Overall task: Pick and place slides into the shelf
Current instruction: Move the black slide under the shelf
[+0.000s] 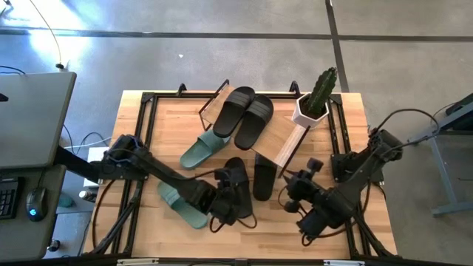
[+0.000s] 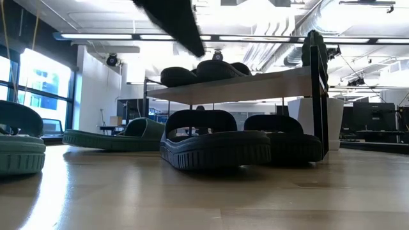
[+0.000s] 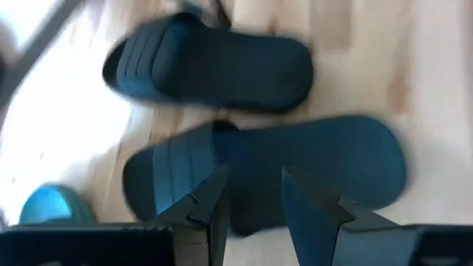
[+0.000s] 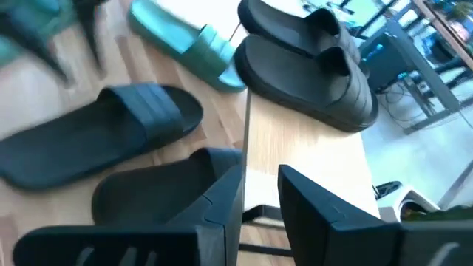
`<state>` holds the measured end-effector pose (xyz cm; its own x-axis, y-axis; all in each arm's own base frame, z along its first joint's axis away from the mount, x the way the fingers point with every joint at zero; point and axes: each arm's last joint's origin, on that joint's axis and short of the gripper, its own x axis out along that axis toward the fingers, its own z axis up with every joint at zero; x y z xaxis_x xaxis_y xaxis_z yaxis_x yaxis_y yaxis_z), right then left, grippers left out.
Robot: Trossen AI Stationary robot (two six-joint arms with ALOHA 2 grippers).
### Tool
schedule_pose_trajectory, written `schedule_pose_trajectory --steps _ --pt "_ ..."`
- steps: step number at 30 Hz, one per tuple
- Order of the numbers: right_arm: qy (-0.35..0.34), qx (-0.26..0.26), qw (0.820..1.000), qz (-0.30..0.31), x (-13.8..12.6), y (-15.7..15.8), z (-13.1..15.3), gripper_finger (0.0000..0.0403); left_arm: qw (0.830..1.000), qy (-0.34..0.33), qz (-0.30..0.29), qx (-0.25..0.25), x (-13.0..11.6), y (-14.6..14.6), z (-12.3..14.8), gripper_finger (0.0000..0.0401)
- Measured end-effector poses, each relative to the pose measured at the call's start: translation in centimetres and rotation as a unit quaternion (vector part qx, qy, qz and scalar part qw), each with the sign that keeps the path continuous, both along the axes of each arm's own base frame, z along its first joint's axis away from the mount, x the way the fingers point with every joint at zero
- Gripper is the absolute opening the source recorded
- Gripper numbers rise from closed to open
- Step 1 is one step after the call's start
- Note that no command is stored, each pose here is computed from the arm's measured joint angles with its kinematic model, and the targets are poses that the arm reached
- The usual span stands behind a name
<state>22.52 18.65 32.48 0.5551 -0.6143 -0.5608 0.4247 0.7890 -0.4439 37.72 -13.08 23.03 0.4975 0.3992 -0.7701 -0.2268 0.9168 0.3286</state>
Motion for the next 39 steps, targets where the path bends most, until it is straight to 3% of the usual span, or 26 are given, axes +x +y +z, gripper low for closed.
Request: schedule_pose_trajectory --steps 5,19,24,39 --pt "0.045 -0.021 0.999 0.012 -1.2 -0.3 -2.0 0.0078 0.999 0.039 0.012 0.001 0.6 1.1 -1.8 0.0108" --pt "-0.013 0.031 0.999 -0.028 -7.0 -4.2 -4.1 0.0078 0.997 0.074 0.026 0.011 1.5 1.7 -4.5 0.0108" --pt "-0.019 0.032 0.999 -0.024 -7.4 -4.8 -3.9 0.0078 0.996 0.073 0.036 0.046 1.5 1.9 -4.9 0.0108" --pt "-0.011 0.02 1.0 -0.015 -7.4 -4.8 -3.9 0.0078 0.992 0.091 0.071 0.044 2.7 4.7 -6.7 0.0108"
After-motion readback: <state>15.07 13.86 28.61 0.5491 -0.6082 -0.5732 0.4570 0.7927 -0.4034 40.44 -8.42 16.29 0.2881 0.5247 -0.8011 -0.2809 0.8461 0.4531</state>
